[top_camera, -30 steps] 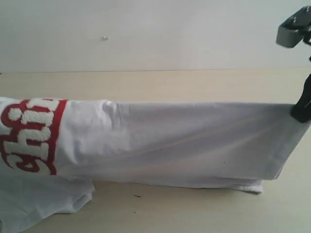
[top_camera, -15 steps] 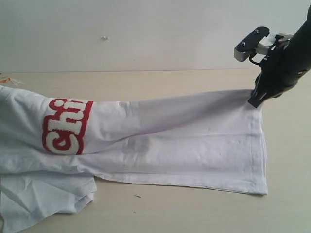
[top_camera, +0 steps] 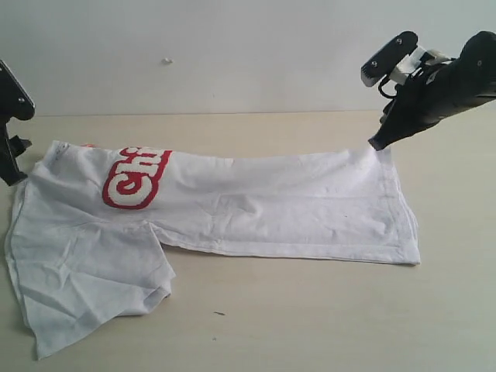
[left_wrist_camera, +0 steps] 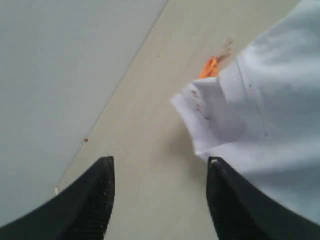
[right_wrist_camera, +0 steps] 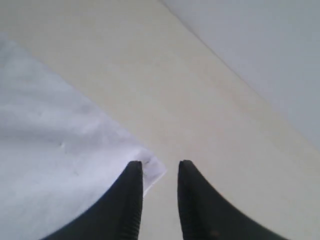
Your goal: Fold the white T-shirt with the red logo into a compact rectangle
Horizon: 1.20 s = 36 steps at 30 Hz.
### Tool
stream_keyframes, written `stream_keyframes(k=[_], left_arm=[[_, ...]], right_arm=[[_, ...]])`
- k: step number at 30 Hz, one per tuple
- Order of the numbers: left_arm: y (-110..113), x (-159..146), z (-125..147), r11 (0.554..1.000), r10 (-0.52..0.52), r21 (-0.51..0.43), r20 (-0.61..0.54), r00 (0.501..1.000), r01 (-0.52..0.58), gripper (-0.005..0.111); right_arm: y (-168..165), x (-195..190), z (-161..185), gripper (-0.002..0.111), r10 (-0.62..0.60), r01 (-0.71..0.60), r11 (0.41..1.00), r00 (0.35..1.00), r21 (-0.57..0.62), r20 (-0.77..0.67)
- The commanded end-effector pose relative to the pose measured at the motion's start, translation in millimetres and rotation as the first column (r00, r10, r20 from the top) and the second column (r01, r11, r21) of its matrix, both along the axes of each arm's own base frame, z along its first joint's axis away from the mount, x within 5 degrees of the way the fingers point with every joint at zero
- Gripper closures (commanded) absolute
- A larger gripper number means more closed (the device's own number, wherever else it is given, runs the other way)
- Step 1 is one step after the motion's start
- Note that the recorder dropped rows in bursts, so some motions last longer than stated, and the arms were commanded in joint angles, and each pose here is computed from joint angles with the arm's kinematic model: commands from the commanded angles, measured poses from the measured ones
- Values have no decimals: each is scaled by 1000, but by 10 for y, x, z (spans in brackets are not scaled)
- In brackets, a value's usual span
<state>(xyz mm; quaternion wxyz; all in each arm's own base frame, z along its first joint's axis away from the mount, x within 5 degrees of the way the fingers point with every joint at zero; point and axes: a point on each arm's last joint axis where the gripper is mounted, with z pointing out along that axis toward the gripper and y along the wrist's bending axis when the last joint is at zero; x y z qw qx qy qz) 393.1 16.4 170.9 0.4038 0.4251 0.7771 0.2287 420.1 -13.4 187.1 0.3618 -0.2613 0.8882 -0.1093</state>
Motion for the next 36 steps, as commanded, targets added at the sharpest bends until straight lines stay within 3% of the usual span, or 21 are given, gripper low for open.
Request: stream_keyframes(k=[1,4,7,8,11,13,18,21,24,26,30,33,36], left_arm=[[3,27,16,1000,8,-19,44,999,-8,56],[-14,23,49,994,58,-98,50,997,-52,73],[-117,19,90,950,154,-281,38,987,-138,103],[-176,14,100,925,182,-343,22,983,-164,106],[-362,18,105,839,245,-489,-47,968,-236,107],[-500,58,102,805,257,-526,-105,961,-273,107],[-759,159,43,830,253,-414,-316,914,-373,107],[-845,219,-2,850,229,-357,-410,883,-387,107],[-955,284,-25,840,133,-409,-482,866,-357,107],[-1036,321,-13,808,29,-490,-522,852,-328,107],[-1141,445,-17,692,-130,-634,-579,805,-344,107],[-1178,497,-147,696,-159,-625,-614,773,-354,107],[-1193,548,-319,695,-111,-607,-620,777,-385,107]], right_arm=[[-6,92,119,80,-41,38,999,990,25,138],[-6,101,145,80,-75,66,996,987,63,141],[1,108,122,86,-102,95,990,992,101,73],[4,111,103,92,-108,103,989,993,109,40],[18,120,-3,108,-125,137,981,987,136,-99],[40,135,-84,108,-140,174,970,971,172,-193],[106,207,-282,108,-124,223,946,920,234,-373],[115,246,-306,108,-132,232,938,926,257,-354],[114,279,-287,108,-137,227,937,938,267,-318],[111,290,-277,108,-133,218,940,943,264,-306],[109,298,-273,108,-125,205,944,948,258,-294],[120,289,-277,108,-106,189,947,947,259,-302],[145,290,-272,108,-92,183,941,949,286,-303]])
